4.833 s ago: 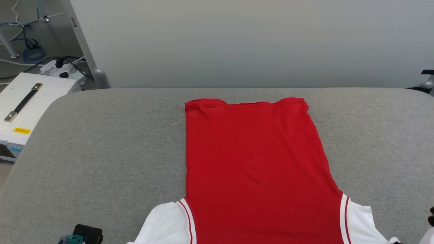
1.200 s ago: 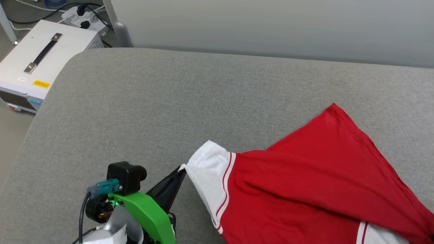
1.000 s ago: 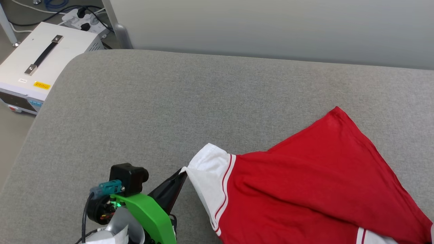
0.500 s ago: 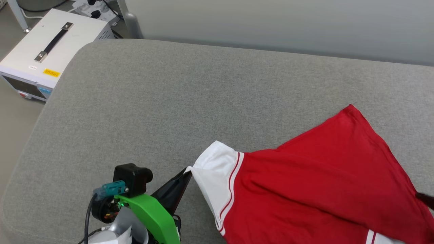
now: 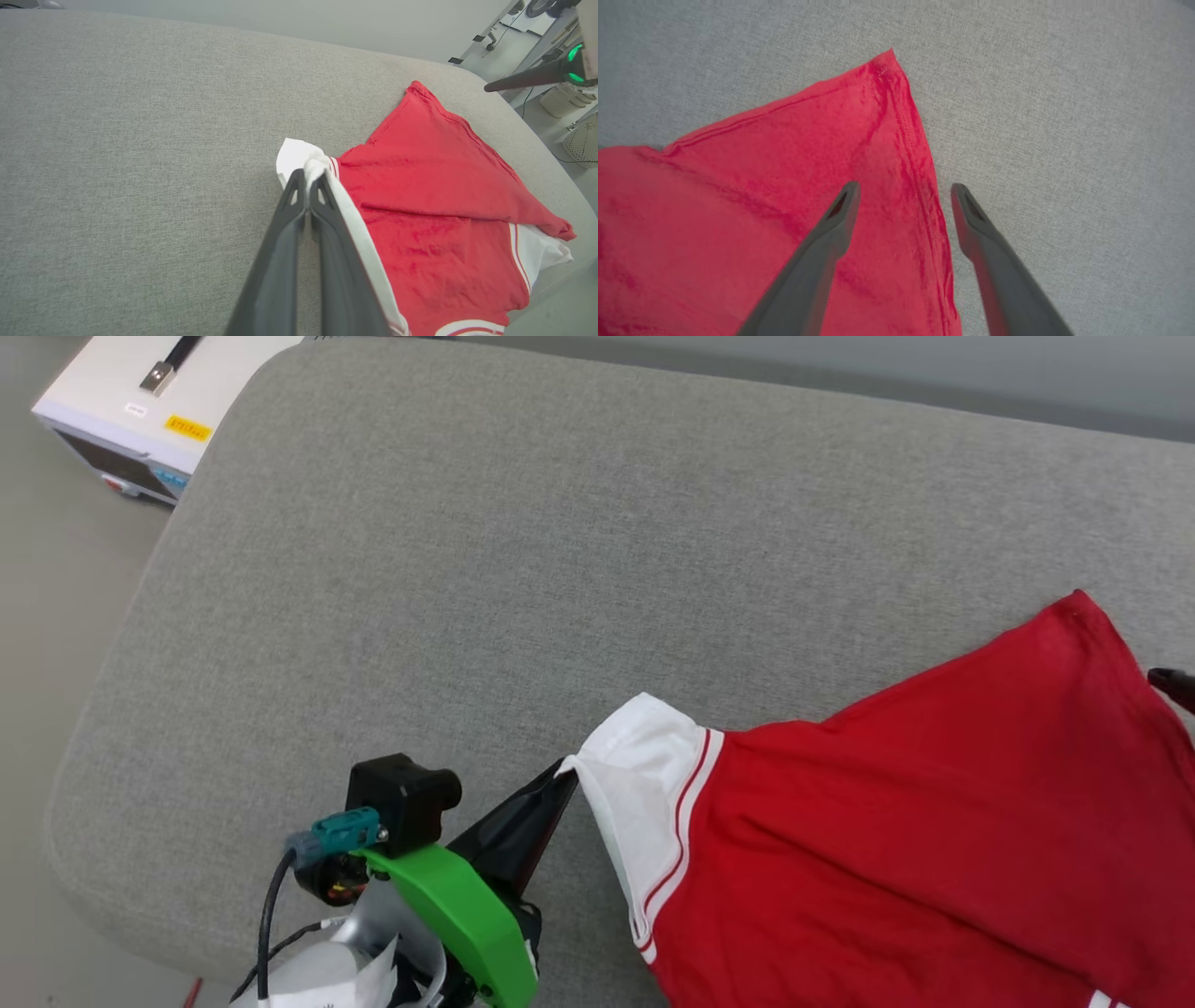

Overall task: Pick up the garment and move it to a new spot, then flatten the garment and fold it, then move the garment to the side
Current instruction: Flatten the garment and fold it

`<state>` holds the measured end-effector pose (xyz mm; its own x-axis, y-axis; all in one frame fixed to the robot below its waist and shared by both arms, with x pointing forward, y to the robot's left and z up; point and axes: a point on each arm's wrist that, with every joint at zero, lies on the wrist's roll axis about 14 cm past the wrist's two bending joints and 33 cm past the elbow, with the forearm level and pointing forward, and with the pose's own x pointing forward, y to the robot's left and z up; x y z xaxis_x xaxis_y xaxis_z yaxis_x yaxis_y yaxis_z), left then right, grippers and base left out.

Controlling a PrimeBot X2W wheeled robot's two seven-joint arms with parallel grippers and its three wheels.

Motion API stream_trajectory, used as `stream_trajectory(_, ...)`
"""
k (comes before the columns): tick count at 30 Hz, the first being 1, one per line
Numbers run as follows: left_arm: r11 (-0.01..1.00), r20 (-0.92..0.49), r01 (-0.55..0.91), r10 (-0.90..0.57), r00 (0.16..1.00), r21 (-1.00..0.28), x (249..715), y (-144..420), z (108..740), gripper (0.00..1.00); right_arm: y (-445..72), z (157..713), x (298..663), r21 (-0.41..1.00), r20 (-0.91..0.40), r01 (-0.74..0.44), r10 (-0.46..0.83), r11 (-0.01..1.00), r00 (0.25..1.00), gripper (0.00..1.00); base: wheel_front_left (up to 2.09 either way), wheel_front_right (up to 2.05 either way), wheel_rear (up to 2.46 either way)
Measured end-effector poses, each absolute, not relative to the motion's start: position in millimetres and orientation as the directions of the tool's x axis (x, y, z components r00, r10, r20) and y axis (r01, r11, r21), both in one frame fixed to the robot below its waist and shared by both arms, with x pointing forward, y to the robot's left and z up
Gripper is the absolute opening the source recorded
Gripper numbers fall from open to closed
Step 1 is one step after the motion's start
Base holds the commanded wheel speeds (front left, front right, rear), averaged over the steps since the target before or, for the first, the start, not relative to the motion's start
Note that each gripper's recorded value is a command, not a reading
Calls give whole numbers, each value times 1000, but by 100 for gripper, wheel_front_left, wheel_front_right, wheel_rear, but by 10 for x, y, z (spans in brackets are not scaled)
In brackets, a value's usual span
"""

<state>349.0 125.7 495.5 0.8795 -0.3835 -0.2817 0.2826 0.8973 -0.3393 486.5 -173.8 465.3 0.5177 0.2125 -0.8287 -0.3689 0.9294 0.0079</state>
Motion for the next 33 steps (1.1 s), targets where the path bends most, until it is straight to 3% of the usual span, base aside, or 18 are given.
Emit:
stream_trajectory(9, 916, -313, 216, -326, 892, -339, 3571, 1429, 4791, 0, -1541, 4225, 5285, 6, -880, -396, 193, 918, 433, 100, 0, 0, 0)
stream_trajectory(15, 925, -338, 171, -289, 896, -338, 3571, 1521, 4711, 0, -1428, 3794, 5301, 5, -926, -439, 170, 899, 337, 100, 0, 0, 0)
stream_trajectory(24, 937, -369, 127, -250, 895, -327, 3534, 1626, 4621, 0, -1391, 3586, 5308, -5, -944, -481, 154, 876, 290, 100, 0, 0, 0)
stream_trajectory(27, 937, -372, 125, -249, 894, -326, 3533, 1632, 4613, 0, -1395, 3581, 5302, 1, -945, -480, 158, 877, 287, 8, 0, 0, 0)
stream_trajectory(28, 938, -372, 125, -248, 894, -325, 3534, 1635, 4610, 0, -1399, 3584, 5308, 0, -943, -481, 159, 877, 291, 0, 0, 0, 0)
stream_trajectory(33, 938, -365, 129, -248, 897, -322, 3533, 1639, 4634, 0, -1373, 3612, 5333, -1, -926, -484, 182, 875, 332, 0, 0, 0, 0)
